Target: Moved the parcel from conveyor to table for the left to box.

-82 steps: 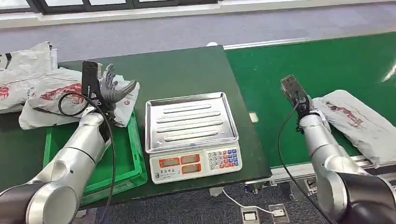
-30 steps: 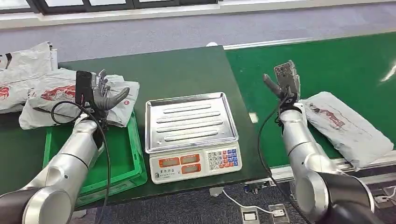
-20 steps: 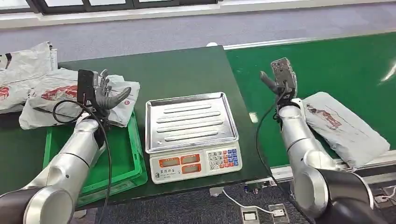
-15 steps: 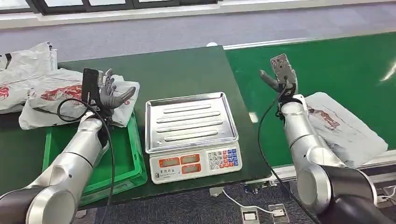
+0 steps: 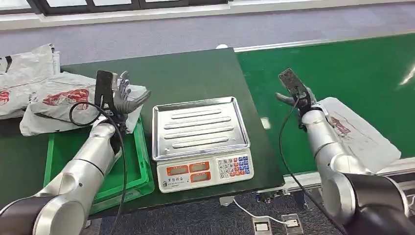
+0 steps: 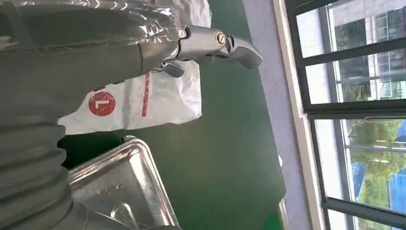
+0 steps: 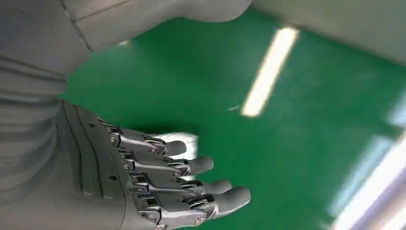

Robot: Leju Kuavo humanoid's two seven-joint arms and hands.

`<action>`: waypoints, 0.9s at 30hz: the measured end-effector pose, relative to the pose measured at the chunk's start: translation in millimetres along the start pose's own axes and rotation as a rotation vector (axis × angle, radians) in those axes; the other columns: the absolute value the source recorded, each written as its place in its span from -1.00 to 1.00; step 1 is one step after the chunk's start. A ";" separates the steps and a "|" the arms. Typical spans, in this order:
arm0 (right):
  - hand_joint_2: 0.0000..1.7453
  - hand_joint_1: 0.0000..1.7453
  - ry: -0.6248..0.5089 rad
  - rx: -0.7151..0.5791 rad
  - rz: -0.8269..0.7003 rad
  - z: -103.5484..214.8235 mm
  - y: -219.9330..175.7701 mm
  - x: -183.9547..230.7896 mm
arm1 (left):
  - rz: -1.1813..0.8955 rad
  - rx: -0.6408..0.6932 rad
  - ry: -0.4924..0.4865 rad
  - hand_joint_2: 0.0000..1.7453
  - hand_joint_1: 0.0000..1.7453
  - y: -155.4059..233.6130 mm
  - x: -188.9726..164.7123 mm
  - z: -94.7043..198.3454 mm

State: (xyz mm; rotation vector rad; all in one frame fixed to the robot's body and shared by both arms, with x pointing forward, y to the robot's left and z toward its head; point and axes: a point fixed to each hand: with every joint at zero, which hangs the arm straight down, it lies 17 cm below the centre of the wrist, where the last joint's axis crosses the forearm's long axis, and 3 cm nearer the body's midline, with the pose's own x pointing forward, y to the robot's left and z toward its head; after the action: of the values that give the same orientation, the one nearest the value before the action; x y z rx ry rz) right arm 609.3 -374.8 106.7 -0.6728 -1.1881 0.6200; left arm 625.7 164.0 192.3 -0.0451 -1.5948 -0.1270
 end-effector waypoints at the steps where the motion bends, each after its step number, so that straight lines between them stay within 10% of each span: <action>1: 1.00 -1.00 0.027 0.003 0.022 0.2 -0.7 -7.4 | 0.001 -0.001 0.000 1.00 -1.00 -1.2 0.2 0.0; 27: 1.00 -1.00 0.503 0.001 0.519 29.0 -74.6 -148.4 | 0.001 -0.032 0.023 1.00 -1.00 -21.3 -4.6 3.2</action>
State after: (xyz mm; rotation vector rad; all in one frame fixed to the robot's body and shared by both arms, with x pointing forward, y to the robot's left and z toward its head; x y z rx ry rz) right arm 549.1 -529.6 77.8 -1.0773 -0.5405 0.8196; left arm 620.4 143.4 186.5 -0.0690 -1.5702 -0.1523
